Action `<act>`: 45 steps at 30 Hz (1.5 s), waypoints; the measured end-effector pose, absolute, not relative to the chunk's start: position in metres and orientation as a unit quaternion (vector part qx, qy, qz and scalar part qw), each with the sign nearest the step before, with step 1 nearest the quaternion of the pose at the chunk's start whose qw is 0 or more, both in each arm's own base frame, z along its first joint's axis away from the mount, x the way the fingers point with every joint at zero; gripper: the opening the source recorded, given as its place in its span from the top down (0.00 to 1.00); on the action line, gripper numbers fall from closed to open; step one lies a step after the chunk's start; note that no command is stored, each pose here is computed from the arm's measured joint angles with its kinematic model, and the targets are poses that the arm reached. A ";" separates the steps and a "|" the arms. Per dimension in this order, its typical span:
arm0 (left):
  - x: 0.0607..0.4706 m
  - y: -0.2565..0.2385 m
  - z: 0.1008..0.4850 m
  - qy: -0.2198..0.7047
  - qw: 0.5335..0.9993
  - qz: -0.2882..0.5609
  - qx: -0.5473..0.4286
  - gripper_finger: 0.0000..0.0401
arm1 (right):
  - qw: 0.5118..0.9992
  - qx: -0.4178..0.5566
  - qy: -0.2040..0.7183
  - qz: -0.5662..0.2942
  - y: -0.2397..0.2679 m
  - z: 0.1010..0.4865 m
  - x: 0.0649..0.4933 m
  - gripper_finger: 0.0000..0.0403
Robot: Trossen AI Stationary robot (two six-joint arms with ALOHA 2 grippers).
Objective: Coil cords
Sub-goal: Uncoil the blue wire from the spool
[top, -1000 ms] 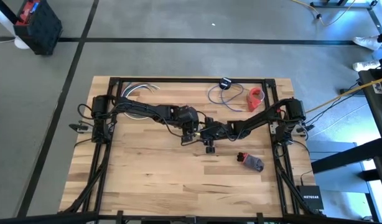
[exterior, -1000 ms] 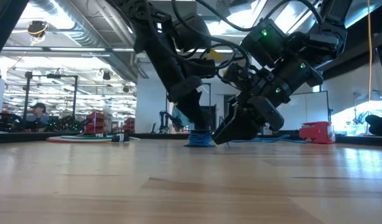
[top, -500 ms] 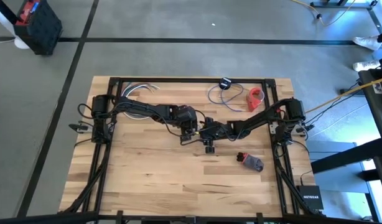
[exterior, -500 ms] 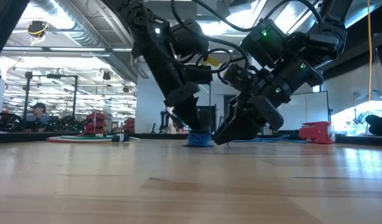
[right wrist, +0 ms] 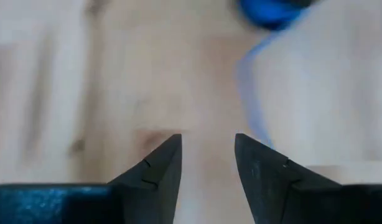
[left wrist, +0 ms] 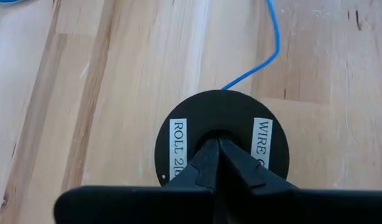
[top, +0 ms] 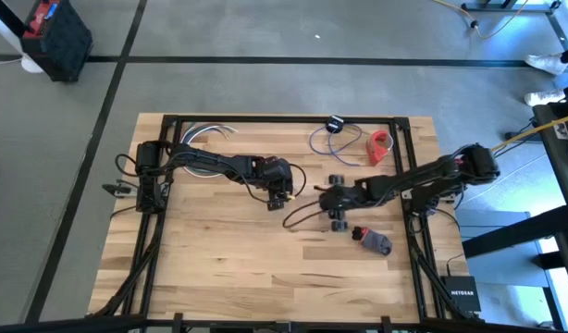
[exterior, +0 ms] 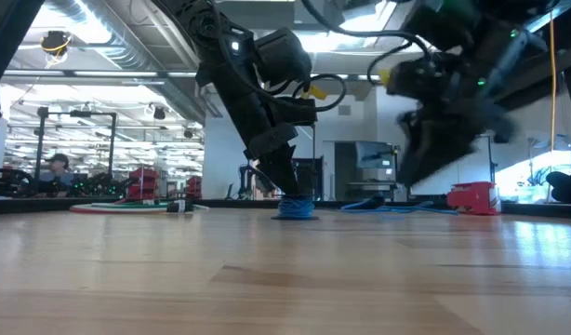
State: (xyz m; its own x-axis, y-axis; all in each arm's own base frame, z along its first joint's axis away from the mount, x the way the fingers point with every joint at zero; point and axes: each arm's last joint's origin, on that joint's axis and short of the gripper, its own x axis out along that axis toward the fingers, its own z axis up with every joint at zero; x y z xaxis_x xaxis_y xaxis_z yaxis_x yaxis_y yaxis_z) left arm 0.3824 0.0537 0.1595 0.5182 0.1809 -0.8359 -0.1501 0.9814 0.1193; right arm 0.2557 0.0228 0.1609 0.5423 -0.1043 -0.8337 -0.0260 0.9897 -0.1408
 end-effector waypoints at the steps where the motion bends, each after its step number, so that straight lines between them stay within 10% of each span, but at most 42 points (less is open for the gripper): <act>1: 0.382 0.054 0.159 0.482 0.871 0.095 0.015 1.00 | 0.882 -0.078 0.462 -0.046 0.021 0.163 0.257 0.62; 9: 0.382 0.054 0.159 0.480 0.871 0.098 0.010 0.99 | 0.952 -0.063 0.281 -0.106 -0.005 0.138 0.285 0.62; 45: 0.382 0.053 0.159 0.481 0.871 0.098 0.010 0.99 | 0.952 -0.036 0.278 -0.122 -0.041 0.082 0.319 0.70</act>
State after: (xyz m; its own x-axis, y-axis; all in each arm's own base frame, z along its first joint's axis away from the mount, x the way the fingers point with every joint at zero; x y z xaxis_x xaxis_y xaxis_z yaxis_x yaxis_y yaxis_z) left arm 0.3822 0.0535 0.1588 0.5181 0.1800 -0.8361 -0.1613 0.9806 0.1111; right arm 0.3186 -0.0408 0.0816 0.8159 -0.2526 -0.5201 0.2130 0.9676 -0.1358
